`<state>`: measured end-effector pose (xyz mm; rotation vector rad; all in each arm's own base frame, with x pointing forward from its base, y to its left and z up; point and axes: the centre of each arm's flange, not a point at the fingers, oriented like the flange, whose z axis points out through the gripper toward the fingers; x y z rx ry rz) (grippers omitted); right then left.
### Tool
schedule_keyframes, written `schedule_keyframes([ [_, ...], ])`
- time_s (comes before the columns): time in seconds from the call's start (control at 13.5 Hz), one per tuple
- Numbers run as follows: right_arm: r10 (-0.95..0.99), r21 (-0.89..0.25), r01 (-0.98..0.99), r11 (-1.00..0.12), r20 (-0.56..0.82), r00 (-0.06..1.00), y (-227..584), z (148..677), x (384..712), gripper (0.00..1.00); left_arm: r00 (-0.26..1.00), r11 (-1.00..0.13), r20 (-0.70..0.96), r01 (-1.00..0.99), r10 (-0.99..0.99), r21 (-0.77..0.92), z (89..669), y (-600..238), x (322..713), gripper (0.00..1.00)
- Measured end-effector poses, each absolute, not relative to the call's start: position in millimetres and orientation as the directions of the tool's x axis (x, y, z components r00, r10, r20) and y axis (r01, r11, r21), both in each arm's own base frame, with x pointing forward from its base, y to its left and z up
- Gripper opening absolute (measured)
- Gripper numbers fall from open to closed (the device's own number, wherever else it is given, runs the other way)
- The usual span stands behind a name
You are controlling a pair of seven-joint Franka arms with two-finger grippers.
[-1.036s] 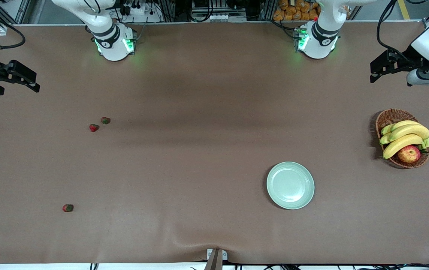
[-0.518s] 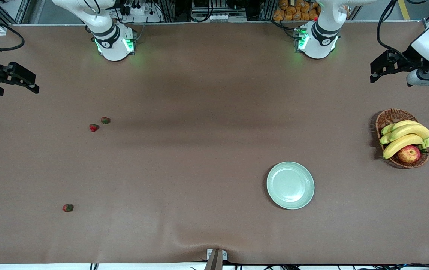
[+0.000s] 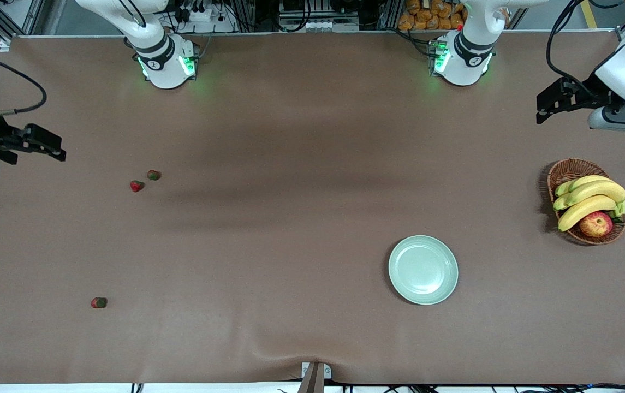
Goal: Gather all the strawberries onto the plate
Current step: 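Reach the right gripper down to the strawberry nearest the table edge, then close the right gripper on the red strawberry and lift it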
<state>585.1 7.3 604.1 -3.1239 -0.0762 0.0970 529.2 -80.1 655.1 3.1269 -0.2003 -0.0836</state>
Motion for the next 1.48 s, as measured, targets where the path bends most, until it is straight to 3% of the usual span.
schedule_keyframes([
  [0.3, 0.017, -0.027, 0.014, -1.0, -0.114, 0.993, -18, 520, 630, 1.0, 0.99, -0.992, -0.064, -0.12, -0.122, 0.035, 650, -83, 532, 1.0],
  [0.67, -0.038, -0.031, -0.038, -0.999, -0.022, 0.999, -56, 439, 678, 1.0, 0.991, -0.993, -0.072, -0.11, -0.113, 0.045, 646, -84, 534, 1.0],
  [1.11, -0.098, -0.036, -0.096, -0.995, 0.054, 0.994, -99, 339, 710, 1.0, 0.991, -0.993, -0.075, -0.107, -0.11, 0.045, 644, -82, 534, 1.0],
  [1.48, -0.097, -0.039, -0.092, -0.995, 0.145, 0.985, -98, 285, 727, 1.0, 0.991, -0.993, -0.076, -0.107, -0.11, 0.045, 644, -82, 535, 1.0],
])
